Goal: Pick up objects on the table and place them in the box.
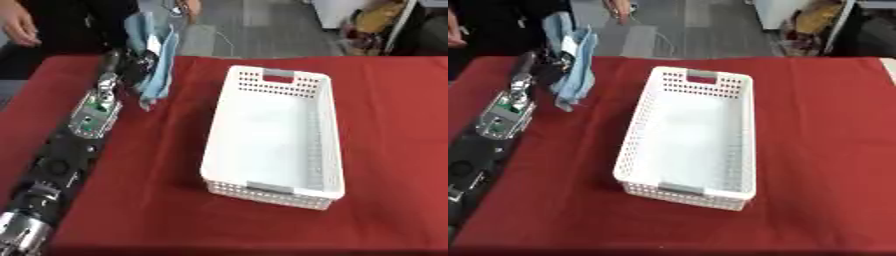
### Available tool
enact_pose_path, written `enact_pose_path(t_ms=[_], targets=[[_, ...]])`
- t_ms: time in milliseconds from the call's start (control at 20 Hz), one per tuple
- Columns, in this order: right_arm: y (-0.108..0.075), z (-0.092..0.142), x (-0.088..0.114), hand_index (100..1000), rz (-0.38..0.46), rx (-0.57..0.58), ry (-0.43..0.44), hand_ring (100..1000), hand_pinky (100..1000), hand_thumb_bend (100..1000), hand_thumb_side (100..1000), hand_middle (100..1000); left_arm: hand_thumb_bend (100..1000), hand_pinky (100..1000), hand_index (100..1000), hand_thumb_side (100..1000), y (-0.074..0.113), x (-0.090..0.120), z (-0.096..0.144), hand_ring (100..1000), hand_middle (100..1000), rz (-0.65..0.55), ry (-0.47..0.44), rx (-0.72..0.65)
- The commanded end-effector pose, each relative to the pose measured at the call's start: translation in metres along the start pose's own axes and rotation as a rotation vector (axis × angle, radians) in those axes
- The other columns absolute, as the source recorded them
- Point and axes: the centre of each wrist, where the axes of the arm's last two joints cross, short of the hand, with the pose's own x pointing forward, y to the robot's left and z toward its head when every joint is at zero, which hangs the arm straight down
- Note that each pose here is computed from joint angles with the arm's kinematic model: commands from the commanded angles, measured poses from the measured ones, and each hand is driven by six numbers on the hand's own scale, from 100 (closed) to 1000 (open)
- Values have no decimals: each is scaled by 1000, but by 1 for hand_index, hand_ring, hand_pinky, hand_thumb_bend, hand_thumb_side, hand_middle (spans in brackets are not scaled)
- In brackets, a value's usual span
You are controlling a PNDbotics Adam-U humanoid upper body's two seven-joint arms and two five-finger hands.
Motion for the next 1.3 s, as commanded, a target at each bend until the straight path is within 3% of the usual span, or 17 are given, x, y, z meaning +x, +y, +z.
enact_pose_path(t_ms=[50, 350, 550, 750, 1050, 1300], targets=[[-4, -4, 7, 1000, 23, 6, -18, 946, 810, 100, 943, 881, 100, 100, 233, 478, 16, 43, -4, 100, 162, 95, -156, 56], [-3, -4, 7, 1000, 22, 9, -15, 947, 810, 100, 943, 881, 100, 100, 234, 495, 18, 72, -2, 100, 163, 170, -258, 83], [-3, -4, 6, 1000, 22, 12, -14, 947, 810, 100, 943, 881, 100, 100, 236, 479, 17, 82, -2, 100, 163, 123, -279, 54], [-3, -4, 6, 1000, 22, 18, -13, 947, 810, 100, 943, 881, 100, 100, 243, 440, 9, 105, -2, 100, 164, -83, -307, -36], [-2, -5, 6, 1000, 19, 27, -14, 947, 810, 100, 943, 881, 100, 100, 255, 351, -24, 148, 4, 100, 169, -479, -392, -262], [-2, -7, 7, 1000, 14, 29, -19, 946, 810, 100, 943, 881, 100, 100, 257, 298, -61, 151, 6, 100, 170, -684, -400, -432]])
